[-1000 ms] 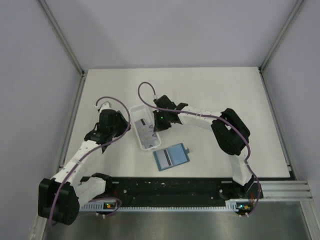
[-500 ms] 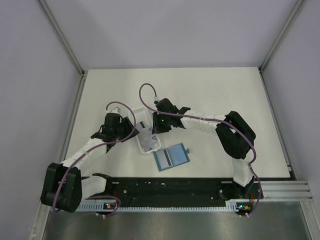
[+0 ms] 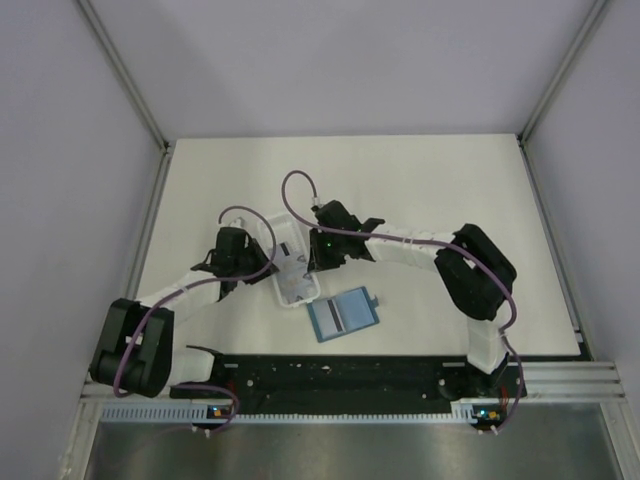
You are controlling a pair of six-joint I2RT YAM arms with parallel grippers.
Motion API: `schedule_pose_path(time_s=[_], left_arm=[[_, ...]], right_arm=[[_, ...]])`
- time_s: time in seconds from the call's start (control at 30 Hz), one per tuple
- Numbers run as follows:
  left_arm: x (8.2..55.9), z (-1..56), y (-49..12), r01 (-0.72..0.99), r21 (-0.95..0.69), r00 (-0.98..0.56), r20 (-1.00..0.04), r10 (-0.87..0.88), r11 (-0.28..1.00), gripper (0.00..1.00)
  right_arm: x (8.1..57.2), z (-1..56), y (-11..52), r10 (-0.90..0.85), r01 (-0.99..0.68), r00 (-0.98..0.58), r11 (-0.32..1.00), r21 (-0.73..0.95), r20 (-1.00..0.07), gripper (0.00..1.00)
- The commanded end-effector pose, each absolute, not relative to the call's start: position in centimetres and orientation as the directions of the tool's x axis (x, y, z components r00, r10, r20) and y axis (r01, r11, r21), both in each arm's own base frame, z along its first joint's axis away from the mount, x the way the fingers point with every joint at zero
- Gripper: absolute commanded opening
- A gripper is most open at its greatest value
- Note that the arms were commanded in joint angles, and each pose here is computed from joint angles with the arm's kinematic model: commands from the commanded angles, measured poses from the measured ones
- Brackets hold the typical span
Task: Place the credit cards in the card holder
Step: Pick up the storage box at the center of the board, then pick up the credit card from the storage box.
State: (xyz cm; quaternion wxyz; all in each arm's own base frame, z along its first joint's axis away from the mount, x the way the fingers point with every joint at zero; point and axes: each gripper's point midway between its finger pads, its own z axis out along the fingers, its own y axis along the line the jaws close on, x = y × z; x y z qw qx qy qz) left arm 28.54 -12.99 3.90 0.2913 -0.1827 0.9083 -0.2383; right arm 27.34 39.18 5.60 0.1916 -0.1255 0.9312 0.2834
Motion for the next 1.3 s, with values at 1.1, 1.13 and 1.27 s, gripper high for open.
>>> schedule_pose_path(time_s=[1.1,1.13,1.27], left_arm=[[26.2,14.0,-16.7,0.220,-0.446,-0.750,-0.646,-0.142,0.868,0.00],[26.1,14.2,-16.9,0.229,-0.437,-0.751,-0.648,-0.128,0.870,0.00],[25.9,14.4,-17.3,0.243,-0.405,-0.764,-0.639,-0.084,0.881,0.00]], right_arm=[[21.9,20.0,39.0,-0.492,-0.946,-0.276,0.292,0.142,-0.826,0.55],[22.0,19.9,39.0,-0.499,-0.948,-0.269,0.290,0.134,-0.824,0.55],[22.6,19.0,38.8,-0.536,-0.949,-0.253,0.300,0.099,-0.805,0.55]])
